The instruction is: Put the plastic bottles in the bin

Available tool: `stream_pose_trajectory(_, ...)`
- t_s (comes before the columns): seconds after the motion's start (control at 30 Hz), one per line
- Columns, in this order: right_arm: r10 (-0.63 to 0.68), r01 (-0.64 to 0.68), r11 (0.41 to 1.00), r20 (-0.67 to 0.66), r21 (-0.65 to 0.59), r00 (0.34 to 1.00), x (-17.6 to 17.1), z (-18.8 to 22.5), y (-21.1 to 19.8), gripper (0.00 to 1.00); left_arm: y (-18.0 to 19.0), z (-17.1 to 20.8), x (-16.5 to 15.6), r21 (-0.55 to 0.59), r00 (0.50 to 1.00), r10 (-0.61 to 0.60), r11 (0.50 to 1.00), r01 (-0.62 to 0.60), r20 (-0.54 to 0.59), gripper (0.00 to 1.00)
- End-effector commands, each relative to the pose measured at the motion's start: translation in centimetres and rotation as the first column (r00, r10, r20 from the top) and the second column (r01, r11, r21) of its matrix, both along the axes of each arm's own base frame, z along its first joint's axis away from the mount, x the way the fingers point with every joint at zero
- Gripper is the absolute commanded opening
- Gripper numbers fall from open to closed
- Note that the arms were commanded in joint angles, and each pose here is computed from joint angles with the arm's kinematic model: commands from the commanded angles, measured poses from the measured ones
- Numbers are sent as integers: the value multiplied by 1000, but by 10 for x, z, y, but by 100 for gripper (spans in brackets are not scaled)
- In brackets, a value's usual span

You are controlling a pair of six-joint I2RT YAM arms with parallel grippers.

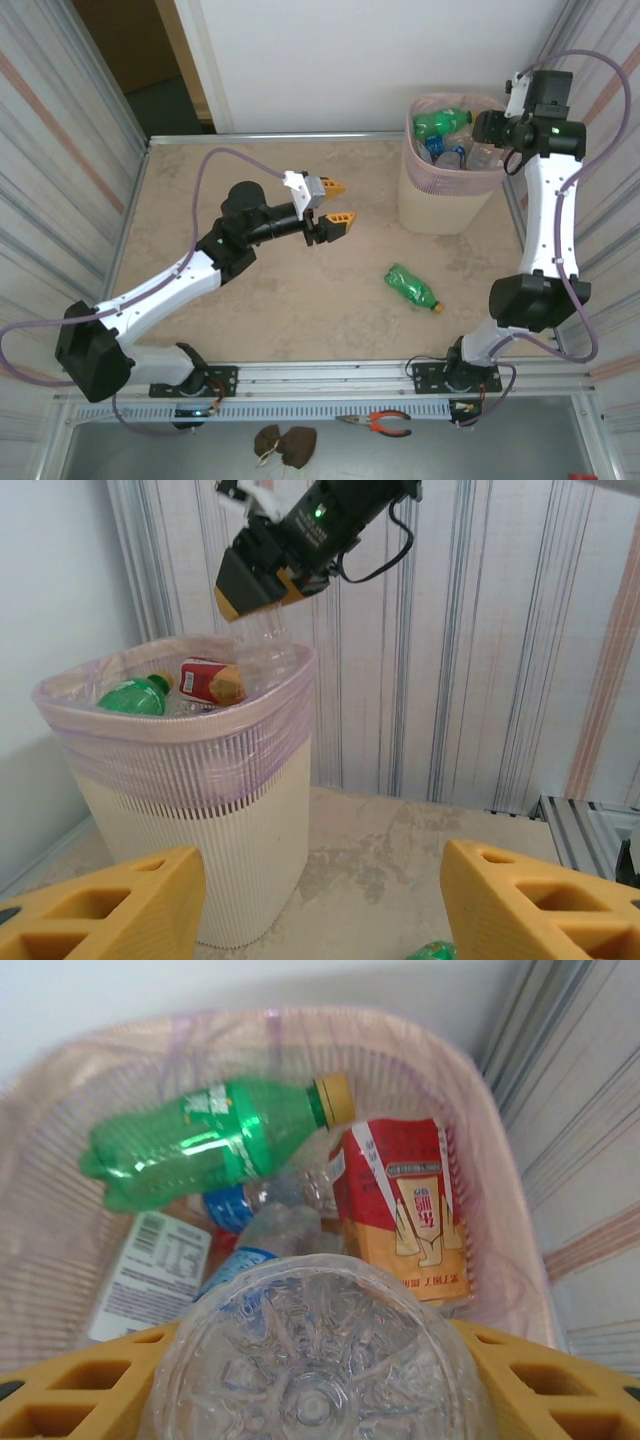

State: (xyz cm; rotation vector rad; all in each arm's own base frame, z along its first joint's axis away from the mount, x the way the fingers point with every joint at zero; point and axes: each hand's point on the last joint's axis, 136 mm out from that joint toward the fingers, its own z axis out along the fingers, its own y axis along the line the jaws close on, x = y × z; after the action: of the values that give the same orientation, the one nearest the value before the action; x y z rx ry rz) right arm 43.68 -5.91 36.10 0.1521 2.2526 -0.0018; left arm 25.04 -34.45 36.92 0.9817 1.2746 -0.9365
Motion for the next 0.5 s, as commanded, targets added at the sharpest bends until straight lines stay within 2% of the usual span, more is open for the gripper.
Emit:
stream_pose_trajectory(0.0, 1, -3, 999, -49, -50, 999, 2, -9, -6, 54, 6, 9, -5, -19, 999, -4, 1000, 5, 32, 64)
stream_pose_trajectory(0.27, 27, -28, 1000, -145, -9, 989, 24, -47, -3, 57, 7, 9, -3, -20, 999, 0, 1000, 0, 34, 64)
stream_pose_trajectory(0.47, 34, -34, 999, -142, 6, 989, 31, -42, 0, 74, 8, 8, 0, -19, 999, 6, 1000, -6, 32, 64)
